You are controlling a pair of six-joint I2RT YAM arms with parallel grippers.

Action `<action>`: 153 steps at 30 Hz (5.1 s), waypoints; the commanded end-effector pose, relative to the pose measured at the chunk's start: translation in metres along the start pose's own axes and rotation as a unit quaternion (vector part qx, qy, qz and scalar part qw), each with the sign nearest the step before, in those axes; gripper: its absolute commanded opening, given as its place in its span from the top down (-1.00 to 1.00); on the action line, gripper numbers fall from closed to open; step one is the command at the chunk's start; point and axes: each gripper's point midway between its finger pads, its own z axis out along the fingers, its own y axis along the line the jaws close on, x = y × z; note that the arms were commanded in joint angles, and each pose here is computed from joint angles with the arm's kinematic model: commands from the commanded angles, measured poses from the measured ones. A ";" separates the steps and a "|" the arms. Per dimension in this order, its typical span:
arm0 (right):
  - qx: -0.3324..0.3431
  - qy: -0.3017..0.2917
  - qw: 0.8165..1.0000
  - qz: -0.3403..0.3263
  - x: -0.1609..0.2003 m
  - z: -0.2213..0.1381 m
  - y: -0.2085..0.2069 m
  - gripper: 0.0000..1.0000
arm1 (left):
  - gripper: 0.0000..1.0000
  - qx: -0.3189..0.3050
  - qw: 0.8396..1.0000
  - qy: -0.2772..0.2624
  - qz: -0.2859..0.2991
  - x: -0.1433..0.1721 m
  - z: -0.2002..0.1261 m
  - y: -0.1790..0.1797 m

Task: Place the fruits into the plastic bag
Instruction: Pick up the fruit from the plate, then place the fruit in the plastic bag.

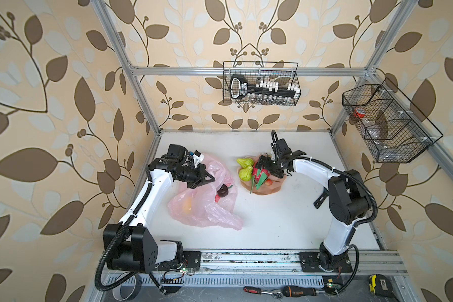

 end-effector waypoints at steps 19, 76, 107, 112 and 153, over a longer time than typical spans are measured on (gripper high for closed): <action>0.021 -0.023 0.999 -0.009 0.000 0.003 0.001 -0.29 | 1.00 0.018 1.000 -0.002 0.019 0.002 -0.006 -0.011; -0.291 0.129 0.948 -0.025 0.170 -0.077 0.120 0.27 | 1.00 0.032 0.999 0.009 0.017 0.000 -0.005 -0.017; -0.356 0.190 0.915 0.011 0.183 -0.024 0.224 0.41 | 1.00 0.034 0.999 0.022 0.012 0.012 0.007 -0.019; -0.366 0.192 0.910 0.036 0.208 -0.029 0.230 0.41 | 1.00 0.023 1.000 -0.002 0.004 -0.003 0.006 -0.019; -0.311 0.211 0.926 0.033 0.196 0.006 0.259 -1.00 | 1.00 -0.013 0.999 -0.045 -0.014 -0.031 0.002 -0.012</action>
